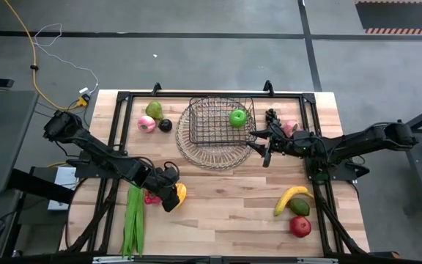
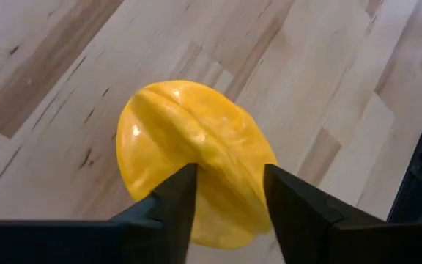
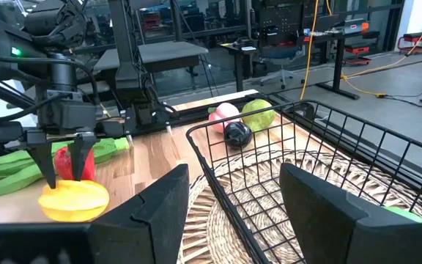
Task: Build produce basket
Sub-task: Put the starfruit into the wire basket
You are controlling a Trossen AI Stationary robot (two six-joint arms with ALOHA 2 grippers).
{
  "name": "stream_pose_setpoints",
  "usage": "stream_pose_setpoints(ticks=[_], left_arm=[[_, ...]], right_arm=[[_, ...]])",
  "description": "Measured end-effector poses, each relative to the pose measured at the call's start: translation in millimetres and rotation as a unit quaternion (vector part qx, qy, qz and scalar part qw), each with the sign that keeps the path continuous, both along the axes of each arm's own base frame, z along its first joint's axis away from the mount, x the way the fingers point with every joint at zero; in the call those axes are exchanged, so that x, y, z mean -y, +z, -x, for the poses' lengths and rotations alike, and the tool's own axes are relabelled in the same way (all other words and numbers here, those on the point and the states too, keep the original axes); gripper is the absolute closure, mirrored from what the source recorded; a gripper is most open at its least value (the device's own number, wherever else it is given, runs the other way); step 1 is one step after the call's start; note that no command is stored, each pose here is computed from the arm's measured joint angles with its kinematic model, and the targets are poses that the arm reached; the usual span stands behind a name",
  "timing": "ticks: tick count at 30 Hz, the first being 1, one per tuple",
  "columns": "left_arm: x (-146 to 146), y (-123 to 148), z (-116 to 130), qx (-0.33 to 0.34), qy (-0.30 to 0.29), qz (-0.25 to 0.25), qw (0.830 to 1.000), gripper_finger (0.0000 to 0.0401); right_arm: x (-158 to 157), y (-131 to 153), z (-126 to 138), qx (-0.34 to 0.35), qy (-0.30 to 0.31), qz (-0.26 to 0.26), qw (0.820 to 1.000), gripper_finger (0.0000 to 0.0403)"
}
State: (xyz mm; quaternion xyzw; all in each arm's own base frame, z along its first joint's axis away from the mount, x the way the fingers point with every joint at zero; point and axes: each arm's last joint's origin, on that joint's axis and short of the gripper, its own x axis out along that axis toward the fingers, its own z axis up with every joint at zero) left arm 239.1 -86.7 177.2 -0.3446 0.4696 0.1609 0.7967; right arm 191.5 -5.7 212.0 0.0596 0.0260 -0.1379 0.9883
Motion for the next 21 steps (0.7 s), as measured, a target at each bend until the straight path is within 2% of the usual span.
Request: stream_pose_setpoints(ticks=[6, 12, 21], left_arm=[[0.0, 0.0, 0.0, 0.002, -0.021, -0.012, 1.0, 0.0335], [0.1, 0.3, -0.2, 0.004, -0.041, -0.024, 0.999, 0.0388], [-0.3, 3.0, 0.7, 0.012, -0.09, -0.048, 0.995, 0.0399]], right_arm=[[0.0, 0.0, 0.0, 0.0, 0.0, 0.0, 1.0, 0.0197], [0.0, 0.0, 0.0, 0.0, 0.0, 0.0, 1.0, 0.0197], [0.0, 0.0, 0.0, 0.0, 0.0, 0.0, 1.0, 0.0197]])
